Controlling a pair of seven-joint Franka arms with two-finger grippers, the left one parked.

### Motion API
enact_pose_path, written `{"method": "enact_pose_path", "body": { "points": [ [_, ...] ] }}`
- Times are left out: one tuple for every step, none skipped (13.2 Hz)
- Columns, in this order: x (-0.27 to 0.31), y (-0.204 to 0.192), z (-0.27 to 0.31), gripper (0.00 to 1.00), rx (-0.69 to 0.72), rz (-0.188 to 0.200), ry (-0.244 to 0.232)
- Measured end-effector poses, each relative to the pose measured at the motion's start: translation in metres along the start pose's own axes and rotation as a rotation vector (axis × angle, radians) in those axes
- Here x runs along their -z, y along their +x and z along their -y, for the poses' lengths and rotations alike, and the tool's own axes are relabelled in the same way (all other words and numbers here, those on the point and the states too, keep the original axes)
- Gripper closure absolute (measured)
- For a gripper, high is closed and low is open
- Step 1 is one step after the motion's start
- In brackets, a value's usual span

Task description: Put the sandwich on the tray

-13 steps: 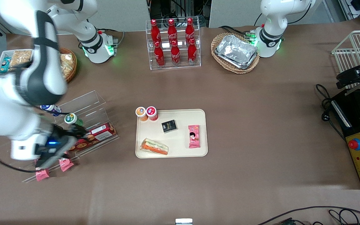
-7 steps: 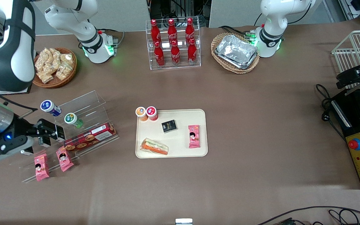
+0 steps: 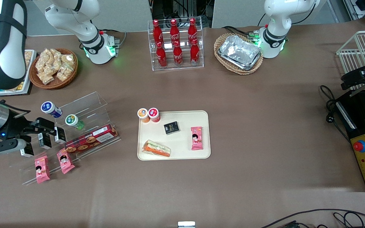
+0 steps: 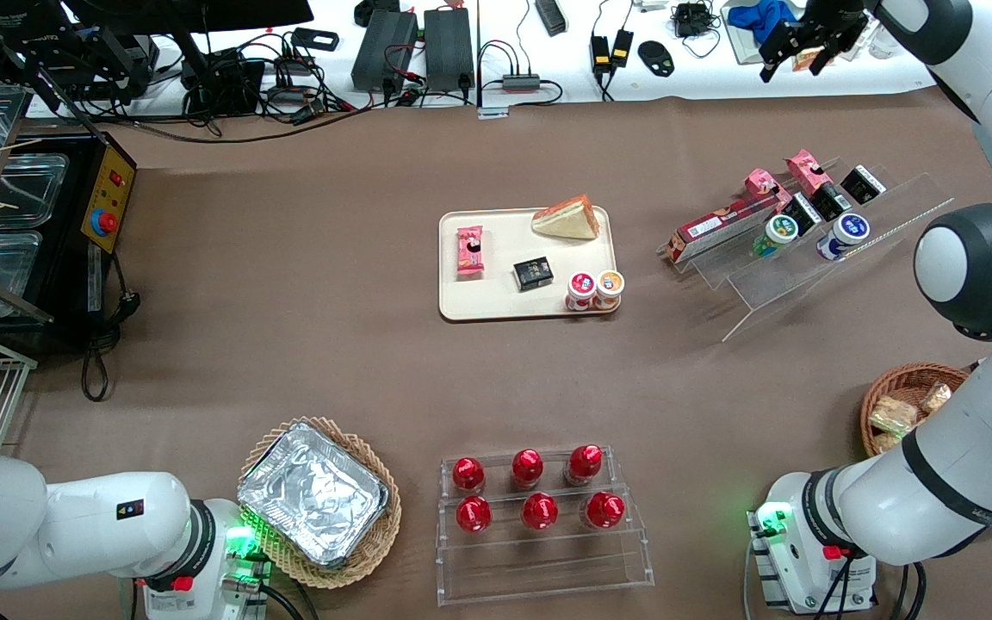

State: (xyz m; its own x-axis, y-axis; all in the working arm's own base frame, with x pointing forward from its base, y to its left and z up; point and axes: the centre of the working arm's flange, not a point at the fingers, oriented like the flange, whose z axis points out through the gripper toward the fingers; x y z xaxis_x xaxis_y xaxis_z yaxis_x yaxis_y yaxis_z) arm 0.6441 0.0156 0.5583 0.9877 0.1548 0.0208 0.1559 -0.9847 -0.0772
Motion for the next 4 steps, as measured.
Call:
{"method": "enact_pose_path", "body": {
  "points": [
    [-0.0015,-0.0012,-0.0040,0.00,-0.048,0.010,0.014],
    [-0.0027,-0.0020,-0.0061,0.00,-0.071,0.017,0.032],
    [-0.0035,-0.0021,-0.0069,0.00,-0.080,0.018,0.052],
    [-0.0042,-0.0020,-0.0081,0.00,-0.081,0.019,0.068]
  ]
}}
